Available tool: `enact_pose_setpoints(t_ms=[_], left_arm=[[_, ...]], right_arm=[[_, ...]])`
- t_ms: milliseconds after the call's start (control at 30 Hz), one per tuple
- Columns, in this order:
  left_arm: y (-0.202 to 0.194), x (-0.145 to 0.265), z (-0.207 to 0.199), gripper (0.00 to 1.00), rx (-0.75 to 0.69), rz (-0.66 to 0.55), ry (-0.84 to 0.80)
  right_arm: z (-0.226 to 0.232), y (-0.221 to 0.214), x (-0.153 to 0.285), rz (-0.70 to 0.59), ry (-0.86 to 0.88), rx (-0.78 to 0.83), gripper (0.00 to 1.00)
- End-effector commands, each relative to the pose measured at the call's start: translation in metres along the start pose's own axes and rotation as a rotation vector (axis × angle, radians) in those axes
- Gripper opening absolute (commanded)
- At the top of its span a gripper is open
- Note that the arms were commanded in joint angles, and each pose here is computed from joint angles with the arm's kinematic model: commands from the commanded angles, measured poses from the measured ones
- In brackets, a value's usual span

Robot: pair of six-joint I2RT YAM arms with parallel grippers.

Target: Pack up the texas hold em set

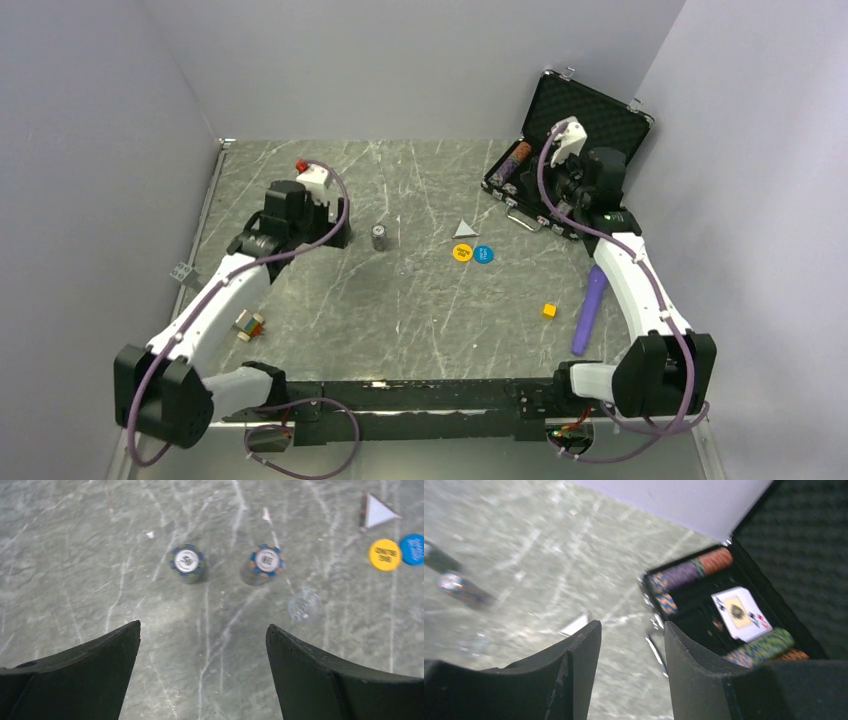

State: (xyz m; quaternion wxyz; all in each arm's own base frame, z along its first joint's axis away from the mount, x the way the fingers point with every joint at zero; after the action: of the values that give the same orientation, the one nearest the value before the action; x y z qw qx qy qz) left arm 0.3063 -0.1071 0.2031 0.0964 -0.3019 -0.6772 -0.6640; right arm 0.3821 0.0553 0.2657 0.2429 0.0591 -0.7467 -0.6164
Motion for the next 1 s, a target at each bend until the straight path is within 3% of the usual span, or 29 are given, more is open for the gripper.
enact_pose_setpoints(t_ms=[0, 300, 567, 800, 967], left_arm=[[0.025, -0.012, 0.019, 0.99, 0.060, 0.016, 0.069], [0.016, -0.070, 0.023, 0.99, 0.058, 0.185, 0.041], [-0.003, -0.098, 0.030, 0.96, 0.083, 0.266, 0.036], [-0.015, -0.117, 0.033, 0.86, 0.088, 0.330, 0.042], [-0.018, -0.121, 0.034, 0.73, 0.087, 0.333, 0.044]], right_arm=[[0.031, 0.043, 0.015, -0.147, 0.172, -0.159, 0.53], [0.057, 0.034, 0.039, -0.135, 0.229, -0.378, 0.52], [0.067, 0.027, 0.049, -0.119, 0.250, -0.422, 0.53], [0.071, 0.027, 0.053, -0.119, 0.262, -0.438, 0.50], [0.071, 0.027, 0.053, -0.117, 0.263, -0.450, 0.49]])
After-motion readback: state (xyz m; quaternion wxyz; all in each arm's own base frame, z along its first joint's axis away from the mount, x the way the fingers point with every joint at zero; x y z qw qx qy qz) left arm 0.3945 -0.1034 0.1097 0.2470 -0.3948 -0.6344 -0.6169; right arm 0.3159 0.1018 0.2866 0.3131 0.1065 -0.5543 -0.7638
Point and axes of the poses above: each gripper's point midway between its finger pads, its own x axis back along the fingers, its own z axis along the line the jaws close on, y = z × x, the point moved 3 cm from there along x, back along the fingers, and after that the axes turned 2 degrees about x, right-handed, at the moved point
